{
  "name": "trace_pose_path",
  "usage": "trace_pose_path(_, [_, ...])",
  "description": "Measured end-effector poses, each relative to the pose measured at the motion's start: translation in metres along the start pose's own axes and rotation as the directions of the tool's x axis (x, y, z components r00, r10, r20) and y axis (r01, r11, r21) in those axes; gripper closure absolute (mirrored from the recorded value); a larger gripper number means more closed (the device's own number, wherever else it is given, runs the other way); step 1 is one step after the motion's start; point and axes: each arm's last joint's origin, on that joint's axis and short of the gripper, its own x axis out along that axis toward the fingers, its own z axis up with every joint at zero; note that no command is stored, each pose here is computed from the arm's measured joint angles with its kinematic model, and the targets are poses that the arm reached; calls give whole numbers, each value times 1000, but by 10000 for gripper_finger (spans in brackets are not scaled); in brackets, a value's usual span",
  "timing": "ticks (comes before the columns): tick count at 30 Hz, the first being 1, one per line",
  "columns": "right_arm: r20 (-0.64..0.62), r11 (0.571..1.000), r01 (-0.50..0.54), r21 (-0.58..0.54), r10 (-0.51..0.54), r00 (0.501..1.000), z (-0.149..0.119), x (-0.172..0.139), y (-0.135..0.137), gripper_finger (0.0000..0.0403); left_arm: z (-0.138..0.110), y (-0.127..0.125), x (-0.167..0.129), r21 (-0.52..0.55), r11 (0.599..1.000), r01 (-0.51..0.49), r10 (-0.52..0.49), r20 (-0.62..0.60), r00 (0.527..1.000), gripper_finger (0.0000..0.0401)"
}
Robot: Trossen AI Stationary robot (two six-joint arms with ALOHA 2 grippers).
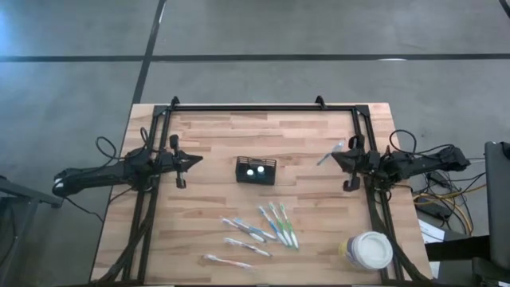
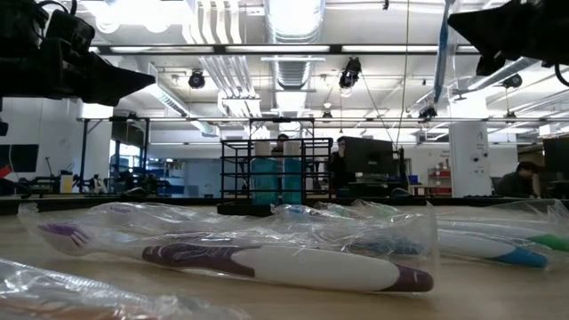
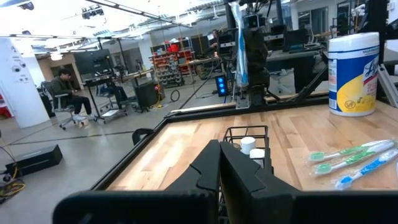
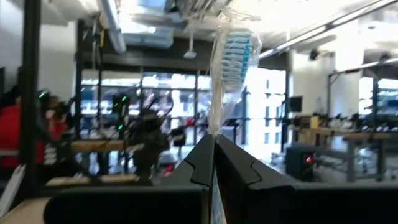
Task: Pick & Place toothbrushing station
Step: Put the right blue toothbrush into the wire organizer
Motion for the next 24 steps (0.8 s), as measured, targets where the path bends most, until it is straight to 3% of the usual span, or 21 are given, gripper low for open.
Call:
trace_pose_path(7, [-41,998,22,-56,-24,999,17,28,2,394,0,0,0,1,1000,0,0,0,1000,389])
trace_pose_path(13, [-106,992,0,-125,-13,994,38,77,11,394,0,0,0,0,1000,-1,1,-1,1000,389])
trace_pose_path(19, [-135,982,-86,-168,63,989,32,132,15,394,0,0,0,-1,1000,-1,1,-1,1000,389])
trace_pose_path(24, [-177,976,-154,-151,127,976,4,166,5,394,0,0,0,-2,1000,0,0,-4,1000,389])
